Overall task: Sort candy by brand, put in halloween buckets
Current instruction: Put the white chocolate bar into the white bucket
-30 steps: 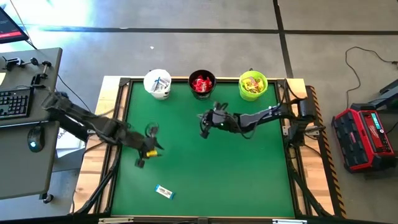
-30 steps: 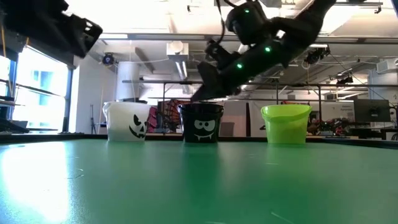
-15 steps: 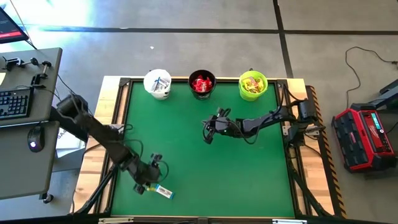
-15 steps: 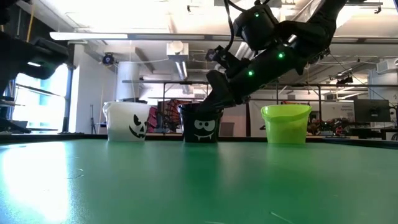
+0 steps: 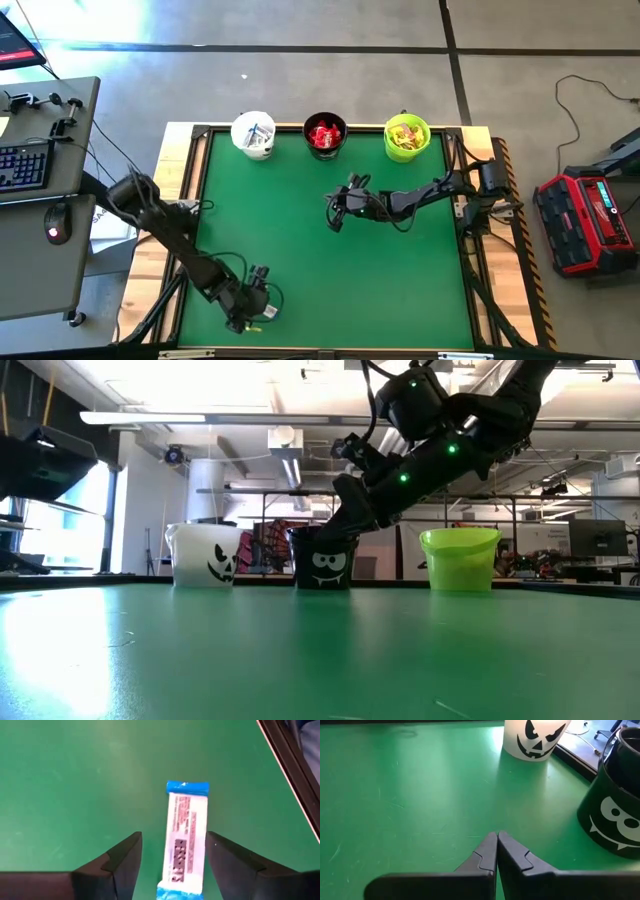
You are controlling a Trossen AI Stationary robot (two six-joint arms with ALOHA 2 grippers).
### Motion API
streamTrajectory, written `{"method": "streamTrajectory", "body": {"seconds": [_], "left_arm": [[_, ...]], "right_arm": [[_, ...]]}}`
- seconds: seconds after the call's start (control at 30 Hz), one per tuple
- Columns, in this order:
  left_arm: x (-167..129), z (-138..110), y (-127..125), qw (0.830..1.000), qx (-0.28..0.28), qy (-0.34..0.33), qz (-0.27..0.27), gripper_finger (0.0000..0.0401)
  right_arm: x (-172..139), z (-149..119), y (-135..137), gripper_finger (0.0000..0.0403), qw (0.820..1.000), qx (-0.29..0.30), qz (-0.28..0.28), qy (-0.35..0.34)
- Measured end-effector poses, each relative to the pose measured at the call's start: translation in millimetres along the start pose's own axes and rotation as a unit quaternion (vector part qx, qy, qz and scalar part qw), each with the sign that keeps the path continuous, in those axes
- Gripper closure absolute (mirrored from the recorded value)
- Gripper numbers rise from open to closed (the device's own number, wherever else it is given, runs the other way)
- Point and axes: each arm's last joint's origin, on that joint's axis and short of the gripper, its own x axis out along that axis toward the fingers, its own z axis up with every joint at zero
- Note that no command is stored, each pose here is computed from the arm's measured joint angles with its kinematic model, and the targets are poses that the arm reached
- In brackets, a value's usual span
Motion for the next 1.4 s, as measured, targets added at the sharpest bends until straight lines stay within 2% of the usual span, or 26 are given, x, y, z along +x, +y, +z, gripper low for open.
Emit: {"method": "streamTrajectory", "body": {"seconds": [0.37, 0.7, 0.83, 1.13, 1.4], "left_arm": [[12.0, -1.8, -8.2, 0.998, 0.047, 0.028, -0.007, 0.0187], [20.1, -4.5, -7.6, 0.998, 0.05, 0.038, 0.007, 0.0191], [19.1, -4.8, -7.4, 0.998, 0.051, 0.038, 0.01, 0.0213], [12.9, -4.8, -5.9, 0.998, 0.051, 0.039, 0.011, 0.0313], [-9.7, 0.3, -2.6, 0.999, 0.047, 0.023, 0.005, 0.0322]], "right_arm": [[0.1, -0.1, 0.1, 0.0403, 1.0, -0.004, 0.001, 0.0], [0.1, -0.1, 0.1, 0.0403, 1.0, -0.004, 0.001, 0.0], [0.1, -0.1, 0.1, 0.0403, 1.0, -0.004, 0.001, 0.0], [0.1, -0.1, 0.1, 0.0403, 1.0, -0.004, 0.001, 0.0], [0.1, -0.1, 0.1, 0.0403, 1.0, -0.009, 0.001, 0.0]]}}
